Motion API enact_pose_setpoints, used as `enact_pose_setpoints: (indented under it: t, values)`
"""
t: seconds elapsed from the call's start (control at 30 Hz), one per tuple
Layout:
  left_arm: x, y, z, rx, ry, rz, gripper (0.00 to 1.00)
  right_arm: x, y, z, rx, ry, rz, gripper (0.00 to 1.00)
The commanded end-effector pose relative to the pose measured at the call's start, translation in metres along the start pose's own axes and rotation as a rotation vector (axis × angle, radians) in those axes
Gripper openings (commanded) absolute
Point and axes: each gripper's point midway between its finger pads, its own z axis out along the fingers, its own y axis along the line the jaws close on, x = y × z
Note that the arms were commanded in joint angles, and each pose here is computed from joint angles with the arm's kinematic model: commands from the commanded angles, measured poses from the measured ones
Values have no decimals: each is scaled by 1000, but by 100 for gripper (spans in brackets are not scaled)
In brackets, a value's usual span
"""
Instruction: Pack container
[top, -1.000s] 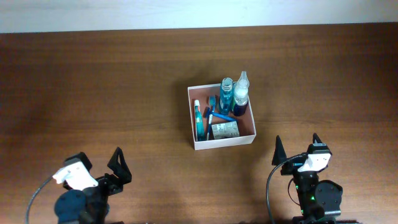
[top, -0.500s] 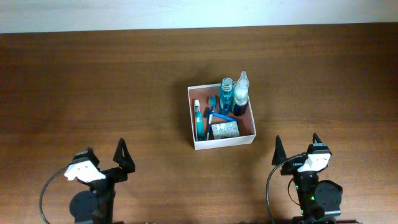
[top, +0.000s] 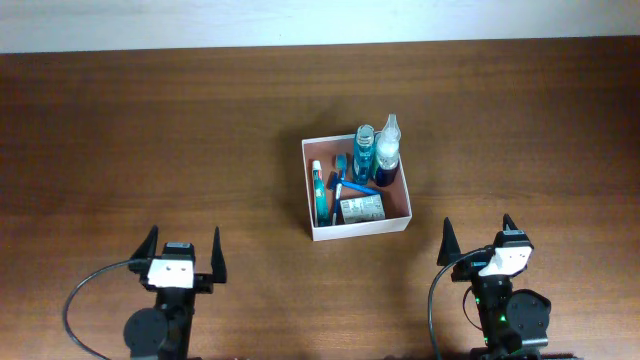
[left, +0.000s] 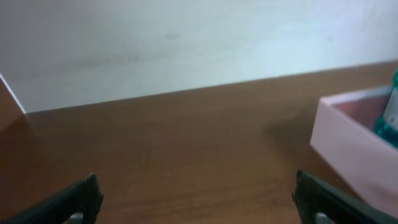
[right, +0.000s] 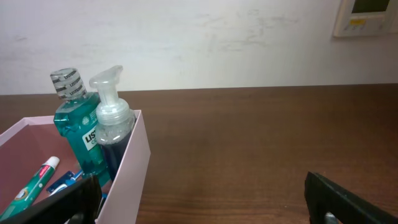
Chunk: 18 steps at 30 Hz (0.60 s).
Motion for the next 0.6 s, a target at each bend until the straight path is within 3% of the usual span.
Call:
enact_pose_setpoints:
  t: [0.0,0.17,0.57]
  values:
    - [12,1,3,-14,14,59,100,2,3,0,-17,3,-7,99]
    - [15,15,2,-94,30,59,99,2,3,0,-17,3,-7,99]
    - [15,14,2,-89,29,59,99,2,3,0,-17,3,-7,99]
